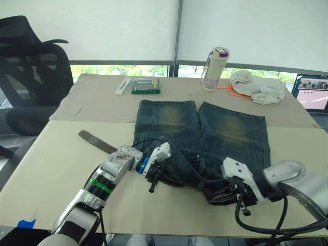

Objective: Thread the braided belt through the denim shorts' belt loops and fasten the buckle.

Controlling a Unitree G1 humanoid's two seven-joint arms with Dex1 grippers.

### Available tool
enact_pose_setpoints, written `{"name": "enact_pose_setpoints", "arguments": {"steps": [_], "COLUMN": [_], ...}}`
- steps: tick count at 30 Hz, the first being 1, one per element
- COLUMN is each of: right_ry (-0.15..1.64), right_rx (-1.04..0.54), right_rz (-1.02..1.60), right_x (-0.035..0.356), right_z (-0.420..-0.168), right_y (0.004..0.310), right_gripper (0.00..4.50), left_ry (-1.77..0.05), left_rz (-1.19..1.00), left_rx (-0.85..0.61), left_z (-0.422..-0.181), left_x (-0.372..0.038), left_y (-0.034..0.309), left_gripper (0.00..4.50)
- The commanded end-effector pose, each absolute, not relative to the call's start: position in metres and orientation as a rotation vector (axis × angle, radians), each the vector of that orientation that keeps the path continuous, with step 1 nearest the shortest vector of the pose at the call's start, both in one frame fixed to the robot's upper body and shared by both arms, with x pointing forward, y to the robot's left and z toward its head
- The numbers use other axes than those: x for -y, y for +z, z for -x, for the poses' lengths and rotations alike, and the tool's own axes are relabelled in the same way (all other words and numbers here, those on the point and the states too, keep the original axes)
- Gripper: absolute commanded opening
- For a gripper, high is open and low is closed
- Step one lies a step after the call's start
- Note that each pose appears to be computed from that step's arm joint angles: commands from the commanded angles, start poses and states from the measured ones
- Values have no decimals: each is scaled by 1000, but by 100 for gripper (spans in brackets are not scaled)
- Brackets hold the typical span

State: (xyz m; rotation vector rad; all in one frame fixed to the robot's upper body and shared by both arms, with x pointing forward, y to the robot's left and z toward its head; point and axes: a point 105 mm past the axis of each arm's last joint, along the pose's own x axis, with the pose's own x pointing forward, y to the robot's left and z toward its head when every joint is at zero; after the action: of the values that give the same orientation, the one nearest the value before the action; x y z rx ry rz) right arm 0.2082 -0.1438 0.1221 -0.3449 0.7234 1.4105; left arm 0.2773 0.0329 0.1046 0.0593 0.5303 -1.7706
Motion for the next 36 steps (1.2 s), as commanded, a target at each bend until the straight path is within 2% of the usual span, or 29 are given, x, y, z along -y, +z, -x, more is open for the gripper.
{"name": "enact_pose_setpoints", "arguments": {"steps": [1, 3, 6, 8, 11, 13, 15, 21, 25, 30, 36], "right_ry": [1471, 1474, 1386, 1324, 1228, 1320, 1356, 1236, 1140, 941, 858], "right_rx": [-786, -817, -813, -759, -603, -580, -545, -410, -380, -409, -483], "right_rz": [267, 241, 335, 448, 590, 559, 552, 593, 587, 631, 660], "right_x": [141, 142, 154, 162, 168, 166, 167, 179, 197, 244, 285], "right_z": [-203, -205, -227, -244, -274, -266, -261, -277, -282, -286, -271], "right_y": [125, 123, 113, 108, 117, 130, 142, 169, 187, 190, 189], "right_gripper": [3, 3, 3, 3, 3, 83, 145, 350, 350, 350, 350], "left_ry": [-1787, -1790, -1794, -1791, -1780, -1757, -1727, -1632, -1552, -1446, -1402], "left_rz": [-80, -79, -80, -84, -86, -92, -103, -132, -146, -181, -184], "left_rx": [-477, -475, -474, -474, -474, -470, -458, -418, -383, -362, -347], "left_z": [-278, -278, -278, -278, -281, -286, -293, -315, -332, -352, -363], "left_x": [-33, -33, -35, -36, -39, -42, -43, -41, -37, -37, -39], "left_y": [116, 117, 119, 119, 120, 120, 123, 125, 127, 126, 128], "left_gripper": [0, 0, 0, 0, 0, 0, 0, 0, 0, 0, 0]}}
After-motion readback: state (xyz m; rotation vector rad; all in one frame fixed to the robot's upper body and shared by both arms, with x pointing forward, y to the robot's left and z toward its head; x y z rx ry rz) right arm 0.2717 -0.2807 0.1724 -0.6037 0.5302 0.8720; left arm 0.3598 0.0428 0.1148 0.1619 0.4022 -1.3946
